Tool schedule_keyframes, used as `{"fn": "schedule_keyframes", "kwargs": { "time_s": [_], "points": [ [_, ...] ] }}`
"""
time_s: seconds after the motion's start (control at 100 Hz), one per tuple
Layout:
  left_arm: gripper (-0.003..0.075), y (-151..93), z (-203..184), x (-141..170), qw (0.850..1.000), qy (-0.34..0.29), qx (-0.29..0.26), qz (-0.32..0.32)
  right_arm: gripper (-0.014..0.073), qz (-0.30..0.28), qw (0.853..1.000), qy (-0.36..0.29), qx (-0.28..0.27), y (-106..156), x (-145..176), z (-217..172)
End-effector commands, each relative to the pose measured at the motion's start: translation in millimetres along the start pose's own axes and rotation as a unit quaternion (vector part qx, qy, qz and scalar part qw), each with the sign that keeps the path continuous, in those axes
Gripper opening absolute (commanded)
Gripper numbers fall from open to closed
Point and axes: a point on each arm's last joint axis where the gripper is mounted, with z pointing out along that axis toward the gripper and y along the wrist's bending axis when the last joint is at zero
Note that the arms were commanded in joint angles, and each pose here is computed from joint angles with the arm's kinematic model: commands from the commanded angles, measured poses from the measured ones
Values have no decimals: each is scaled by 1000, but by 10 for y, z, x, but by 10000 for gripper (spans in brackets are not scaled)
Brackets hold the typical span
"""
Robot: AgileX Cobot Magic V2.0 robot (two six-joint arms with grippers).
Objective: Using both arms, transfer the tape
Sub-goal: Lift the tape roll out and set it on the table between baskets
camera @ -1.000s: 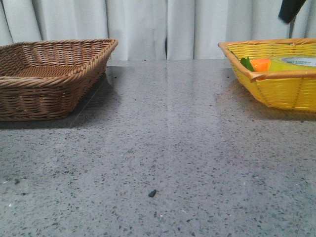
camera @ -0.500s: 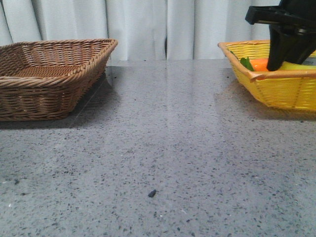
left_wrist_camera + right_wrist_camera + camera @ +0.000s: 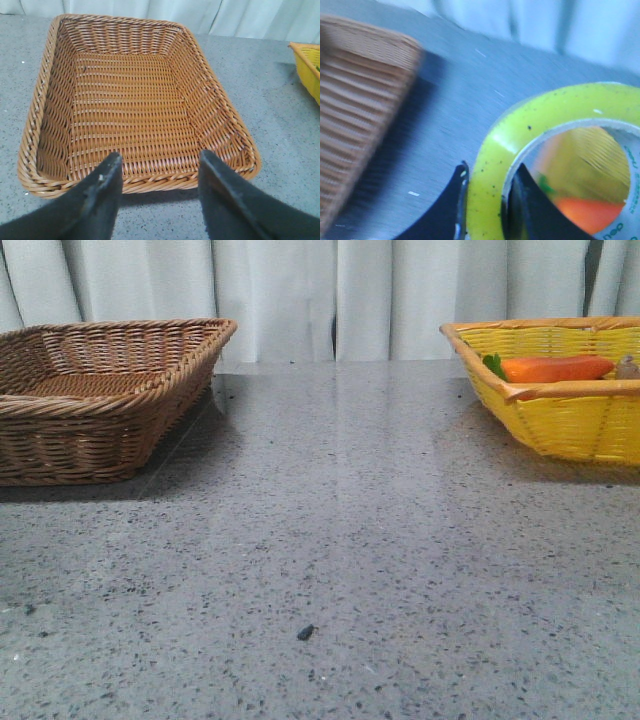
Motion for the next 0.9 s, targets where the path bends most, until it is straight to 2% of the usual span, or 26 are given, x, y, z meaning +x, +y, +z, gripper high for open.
{"fn": "schedule_keyframes", "kwargs": {
  "time_s": [0.0, 0.15, 0.28, 0.38, 0.45, 0.56, 0.62, 0.67, 0.73, 0.78, 0.85, 0.89],
  "points": [
    [312, -35, -39, -183, 998, -59, 9, -7, -52, -23, 998, -53, -35, 282, -151, -60],
    [312, -35, -39, -185, 998, -60, 9, -7, -52, -41, 997, 26, -66, 534, 27, 557],
    [312, -35, -38, -175, 998, -55, 9, -7, -51, -42, 992, 97, -61, 515, 248, 1110],
    [312, -35, -35, -148, 999, -40, 9, -7, -19, -46, 987, 141, -55, 488, 392, 1360],
    [312, -36, -34, -131, 999, -30, 9, -7, 76, -45, 984, 163, -56, 483, 456, 1436],
    [312, -56, -34, -126, 999, -28, 20, -10, 344, -39, 983, 165, -65, 503, 443, 1395],
    [312, -88, -42, -146, 999, -31, 33, 12, 479, -35, 984, 157, -74, 527, 382, 1282],
    [312, -124, -37, -185, 998, -32, 46, 30, 528, -37, 986, 145, -76, 539, 315, 1139],
    [311, -175, -21, -257, 996, -33, 62, 47, 511, -40, 988, 123, -78, 553, 222, 876],
    [312, -220, 7, -342, 995, -33, 73, 58, 444, -44, 990, 105, -79, 565, 155, 627],
    [312, -294, 78, -480, 993, -30, 88, 71, 265, -49, 992, 80, -82, 580, 87, 242],
    [312, -345, 140, -566, 992, -26, 97, 74, 127, -53, 993, 64, -82, 587, 59, -1]
  ]
}}
